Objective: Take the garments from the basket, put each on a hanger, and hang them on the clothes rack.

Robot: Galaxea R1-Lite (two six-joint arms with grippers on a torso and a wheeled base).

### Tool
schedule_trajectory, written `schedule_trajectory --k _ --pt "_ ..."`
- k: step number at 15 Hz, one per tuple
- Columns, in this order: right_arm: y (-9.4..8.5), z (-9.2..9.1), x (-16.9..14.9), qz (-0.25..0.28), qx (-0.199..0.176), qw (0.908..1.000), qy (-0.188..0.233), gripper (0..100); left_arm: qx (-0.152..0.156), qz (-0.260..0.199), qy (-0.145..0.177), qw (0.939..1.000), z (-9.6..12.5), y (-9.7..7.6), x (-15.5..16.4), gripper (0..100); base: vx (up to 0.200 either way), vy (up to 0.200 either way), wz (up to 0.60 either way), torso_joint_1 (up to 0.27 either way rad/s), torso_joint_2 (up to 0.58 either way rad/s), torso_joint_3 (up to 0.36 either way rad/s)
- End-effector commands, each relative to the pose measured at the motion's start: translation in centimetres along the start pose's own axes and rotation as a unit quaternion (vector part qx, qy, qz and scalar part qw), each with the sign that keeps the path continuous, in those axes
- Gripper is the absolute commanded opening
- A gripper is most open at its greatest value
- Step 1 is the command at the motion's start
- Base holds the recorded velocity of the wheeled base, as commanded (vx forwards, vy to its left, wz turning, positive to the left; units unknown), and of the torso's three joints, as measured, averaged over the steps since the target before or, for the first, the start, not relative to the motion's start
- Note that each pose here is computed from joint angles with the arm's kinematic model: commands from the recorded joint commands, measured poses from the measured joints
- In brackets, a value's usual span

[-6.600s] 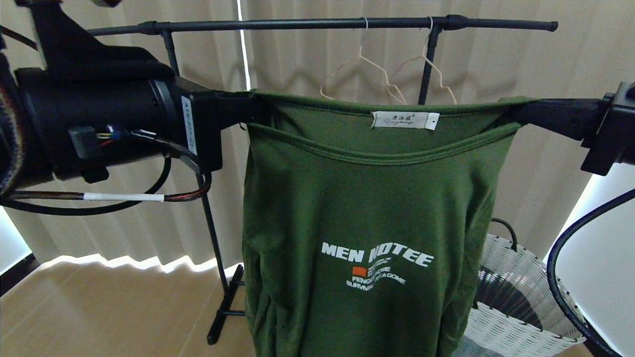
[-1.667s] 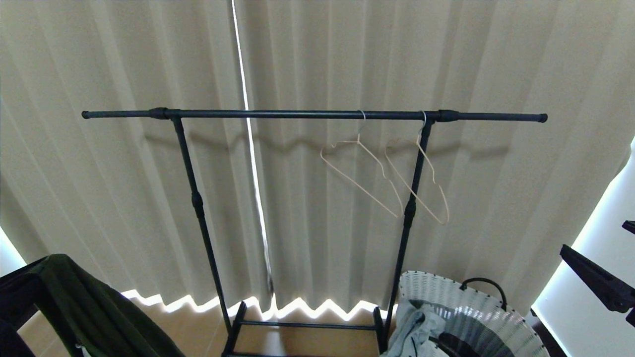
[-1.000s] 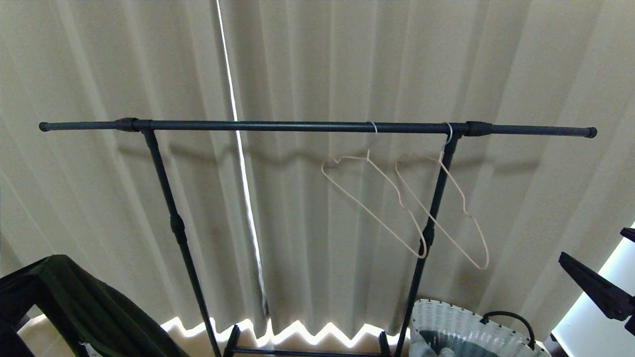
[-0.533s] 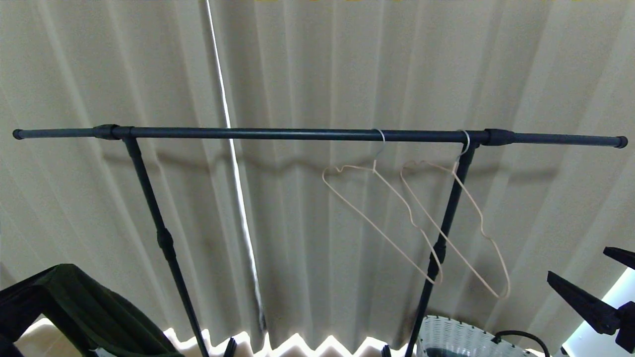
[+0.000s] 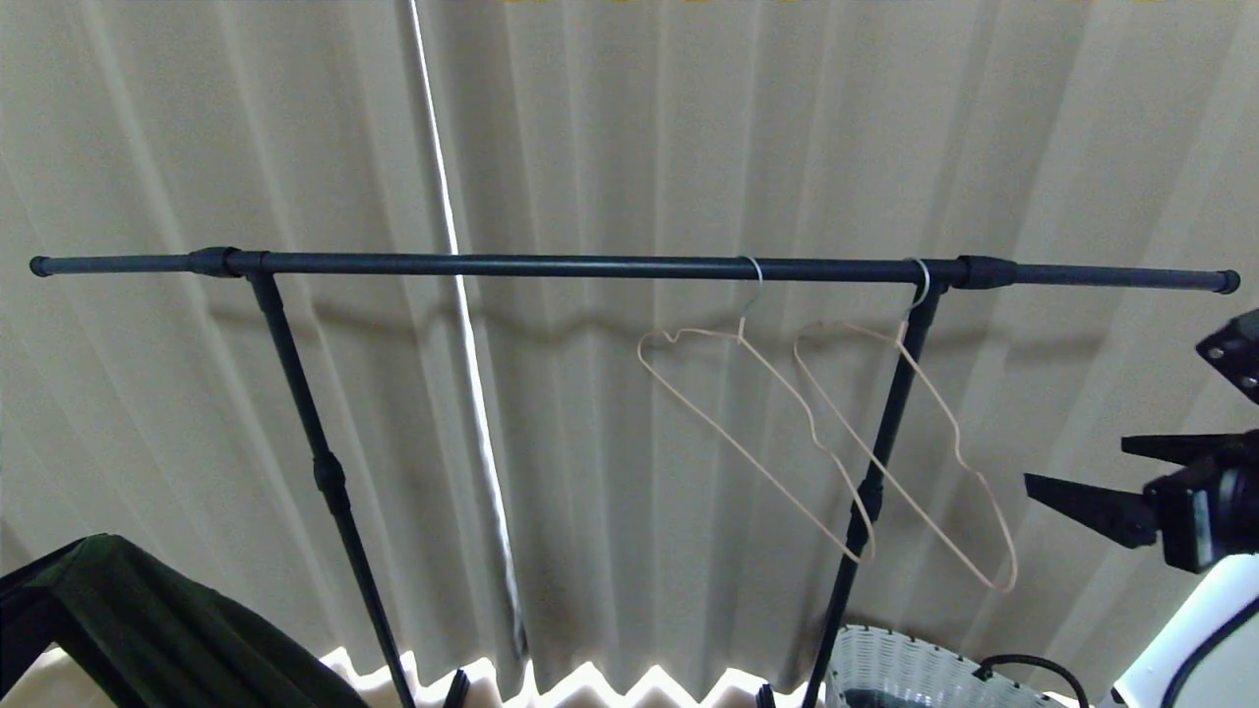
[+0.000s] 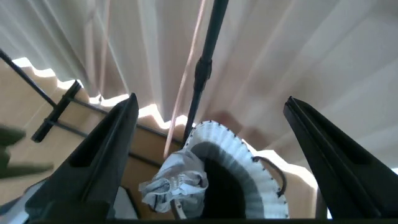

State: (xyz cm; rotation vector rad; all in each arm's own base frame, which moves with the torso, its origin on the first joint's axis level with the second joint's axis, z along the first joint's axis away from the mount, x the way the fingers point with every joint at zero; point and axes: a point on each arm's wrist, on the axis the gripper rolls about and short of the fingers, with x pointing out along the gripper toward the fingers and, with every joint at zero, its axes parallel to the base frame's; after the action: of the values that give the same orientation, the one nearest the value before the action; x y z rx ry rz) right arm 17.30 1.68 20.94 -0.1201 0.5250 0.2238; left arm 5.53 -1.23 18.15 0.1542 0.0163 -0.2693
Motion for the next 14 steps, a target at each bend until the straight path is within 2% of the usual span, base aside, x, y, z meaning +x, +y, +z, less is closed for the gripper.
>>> schedule_trajectory --k 1,3,5,9,11,14 --pt "1.8 1.9 6.2 0.012 0.015 0.9978 0.064 100 0.0 -0.003 -0.003 1.0 0.0 0.0 -0.1 0 0.0 0.0 0.0 0.0 0.0 0.0" --pt "3.0 2.9 8.1 0.017 0.029 0.9969 0.071 100 0.0 -0.005 -0.004 1.0 0.0 0.0 -0.1 0 0.0 0.0 0.0 0.0 0.0 0.0" --pt "3.0 3.2 10.0 0.015 0.03 0.9959 0.084 100 0.001 -0.005 -0.006 1.0 0.1 0.0 -0.2 0 0.0 0.0 0.0 0.0 0.0 0.0" --pt "2.8 2.8 13.2 -0.03 0.041 0.9932 0.105 100 0.002 -0.005 -0.008 1.0 0.1 0.0 -0.2 0 0.0 0.0 0.0 0.0 0.0 0.0" --pt "2.8 2.7 13.3 -0.035 0.047 0.9944 0.088 100 0.002 -0.004 -0.011 0.9999 0.1 0.0 -0.4 0 0.0 0.0 0.0 0.0 0.0 0.0" --pt "2.4 2.4 13.0 -0.047 0.051 0.9935 0.091 100 0.002 -0.004 -0.012 0.9999 0.2 0.0 -0.4 0 0.0 0.0 0.0 0.0 0.0 0.0"
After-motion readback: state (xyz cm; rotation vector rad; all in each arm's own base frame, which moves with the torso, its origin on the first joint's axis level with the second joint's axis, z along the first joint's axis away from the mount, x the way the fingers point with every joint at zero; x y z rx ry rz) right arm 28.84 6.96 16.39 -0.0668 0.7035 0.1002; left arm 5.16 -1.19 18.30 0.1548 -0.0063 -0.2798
